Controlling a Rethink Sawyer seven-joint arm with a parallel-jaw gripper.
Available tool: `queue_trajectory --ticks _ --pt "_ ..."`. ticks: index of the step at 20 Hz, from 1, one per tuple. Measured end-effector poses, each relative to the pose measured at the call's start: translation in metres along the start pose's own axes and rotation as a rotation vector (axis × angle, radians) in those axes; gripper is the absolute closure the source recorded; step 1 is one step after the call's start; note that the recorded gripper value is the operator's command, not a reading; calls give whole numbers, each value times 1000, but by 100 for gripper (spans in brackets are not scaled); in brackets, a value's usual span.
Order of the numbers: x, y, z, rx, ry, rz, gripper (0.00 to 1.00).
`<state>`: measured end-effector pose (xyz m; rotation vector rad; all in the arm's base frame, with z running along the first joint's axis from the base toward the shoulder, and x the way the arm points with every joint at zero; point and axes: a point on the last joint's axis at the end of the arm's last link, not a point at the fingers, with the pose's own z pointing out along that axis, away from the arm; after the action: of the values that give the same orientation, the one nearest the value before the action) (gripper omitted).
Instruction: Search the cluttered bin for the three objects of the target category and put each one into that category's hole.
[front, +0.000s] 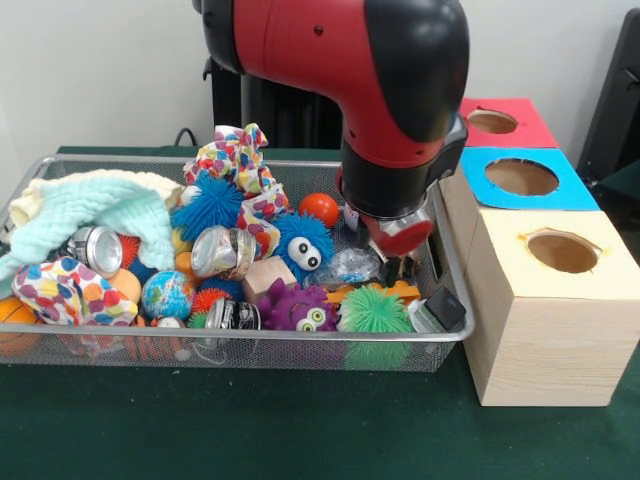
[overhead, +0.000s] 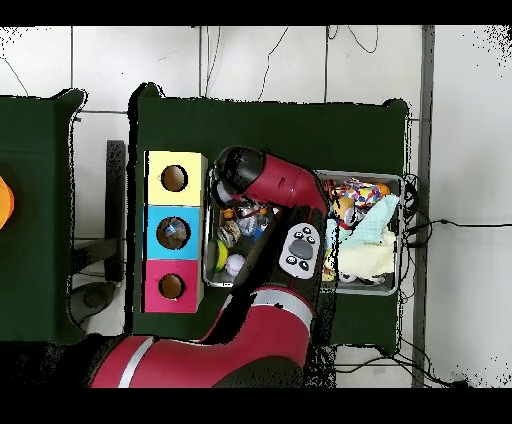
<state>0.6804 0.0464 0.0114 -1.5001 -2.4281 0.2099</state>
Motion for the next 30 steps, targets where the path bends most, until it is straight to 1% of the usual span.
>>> queue_trajectory --ticks 3,8,15,16,21,24,30 --pt "11 0 7 14 3 -12 0" --pt "23 0 19 36 9 -25 0" --pt "25 -4 41 67 23 -26 0" --pt "25 -5 47 75 26 -25 0" --pt "16 -11 49 85 21 -11 0" --pt "5 -19 54 97 20 7 0" --pt "-13 -33 61 118 17 25 0"
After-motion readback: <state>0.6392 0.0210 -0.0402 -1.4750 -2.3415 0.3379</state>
